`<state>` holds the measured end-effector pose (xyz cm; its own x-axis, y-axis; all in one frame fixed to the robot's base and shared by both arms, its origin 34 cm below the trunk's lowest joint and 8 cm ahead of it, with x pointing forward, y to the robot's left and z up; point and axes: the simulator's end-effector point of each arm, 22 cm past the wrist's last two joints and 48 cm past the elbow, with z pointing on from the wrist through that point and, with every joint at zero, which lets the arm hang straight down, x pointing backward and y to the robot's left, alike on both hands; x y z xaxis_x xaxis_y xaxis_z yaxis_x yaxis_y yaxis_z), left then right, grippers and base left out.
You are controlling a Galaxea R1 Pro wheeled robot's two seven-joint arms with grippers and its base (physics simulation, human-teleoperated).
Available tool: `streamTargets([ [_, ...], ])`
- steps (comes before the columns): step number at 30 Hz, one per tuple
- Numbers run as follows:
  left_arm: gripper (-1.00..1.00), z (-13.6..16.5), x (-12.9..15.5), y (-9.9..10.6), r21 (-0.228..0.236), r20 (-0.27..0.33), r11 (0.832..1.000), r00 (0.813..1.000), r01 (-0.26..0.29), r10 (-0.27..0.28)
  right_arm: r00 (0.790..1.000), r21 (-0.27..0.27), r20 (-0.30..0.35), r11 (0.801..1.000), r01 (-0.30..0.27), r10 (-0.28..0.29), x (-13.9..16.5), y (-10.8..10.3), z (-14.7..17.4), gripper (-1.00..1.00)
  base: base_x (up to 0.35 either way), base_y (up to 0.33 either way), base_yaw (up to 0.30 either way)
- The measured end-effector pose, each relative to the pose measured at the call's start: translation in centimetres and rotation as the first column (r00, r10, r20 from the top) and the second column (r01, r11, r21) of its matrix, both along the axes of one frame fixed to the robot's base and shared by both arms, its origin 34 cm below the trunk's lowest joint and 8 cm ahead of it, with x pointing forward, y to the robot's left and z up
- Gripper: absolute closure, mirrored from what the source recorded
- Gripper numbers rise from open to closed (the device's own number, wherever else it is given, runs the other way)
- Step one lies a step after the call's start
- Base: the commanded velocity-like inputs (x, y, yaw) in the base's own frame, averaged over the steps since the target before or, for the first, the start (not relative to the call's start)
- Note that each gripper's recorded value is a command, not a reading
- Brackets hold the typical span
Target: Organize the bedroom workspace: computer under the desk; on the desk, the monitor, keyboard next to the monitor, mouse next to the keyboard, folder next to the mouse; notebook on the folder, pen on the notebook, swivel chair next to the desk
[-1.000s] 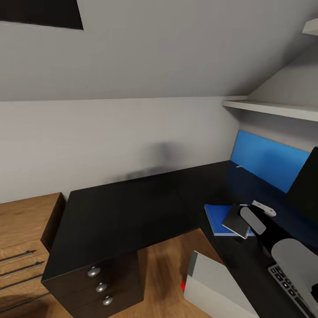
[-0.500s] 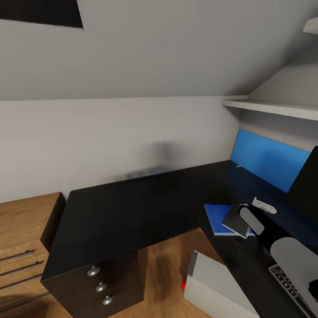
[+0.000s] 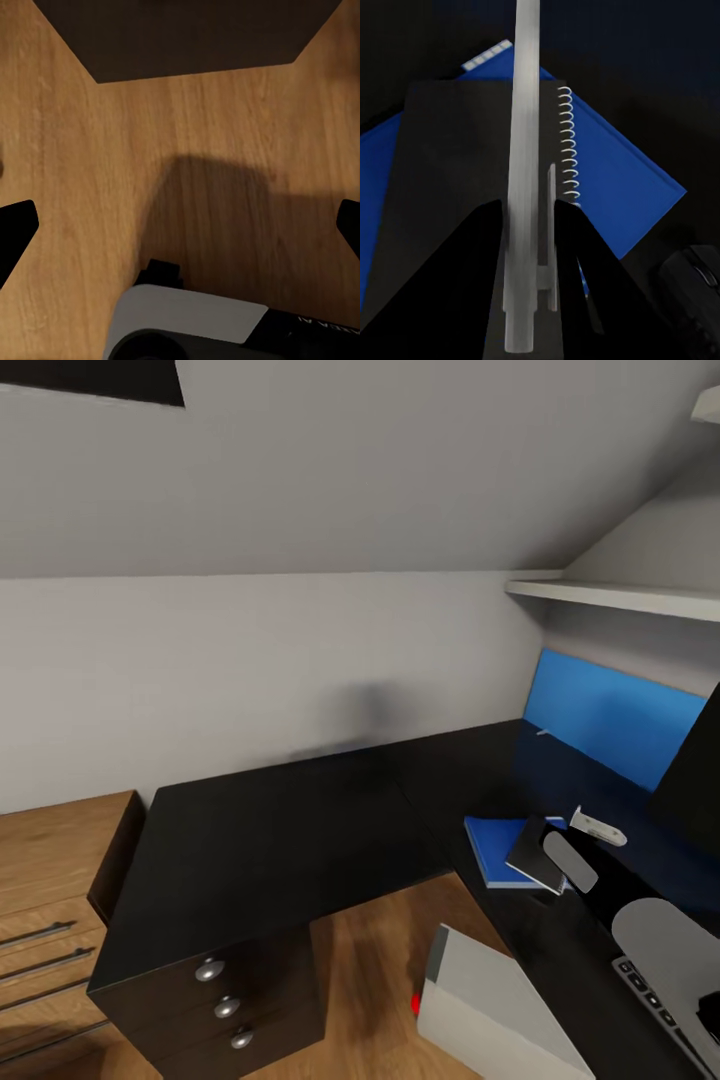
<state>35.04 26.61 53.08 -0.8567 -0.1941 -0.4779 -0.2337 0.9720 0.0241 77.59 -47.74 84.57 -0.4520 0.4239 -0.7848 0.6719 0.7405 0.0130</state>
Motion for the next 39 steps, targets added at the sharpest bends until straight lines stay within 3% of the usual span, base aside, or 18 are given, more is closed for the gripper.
streamTargets([
  [22,-1.0,-3.4,0.2,0.2,0.003,0.004,1.0,1.0,-0.003,0.003,1.0,0.018,0.0,1.0,-0.015,0.015,0.3,1.6,-3.8,1.0,0.0,0.0,0.0],
  [39,-1.0,-3.4,0.2,0.2,0.002,0.004,1.0,1.0,-0.002,0.002,1.0,0.024,-0.002,0.999,-0.024,0.024,0.4,1.9,-3.9,1.0,0.0,0.0,0.0],
])
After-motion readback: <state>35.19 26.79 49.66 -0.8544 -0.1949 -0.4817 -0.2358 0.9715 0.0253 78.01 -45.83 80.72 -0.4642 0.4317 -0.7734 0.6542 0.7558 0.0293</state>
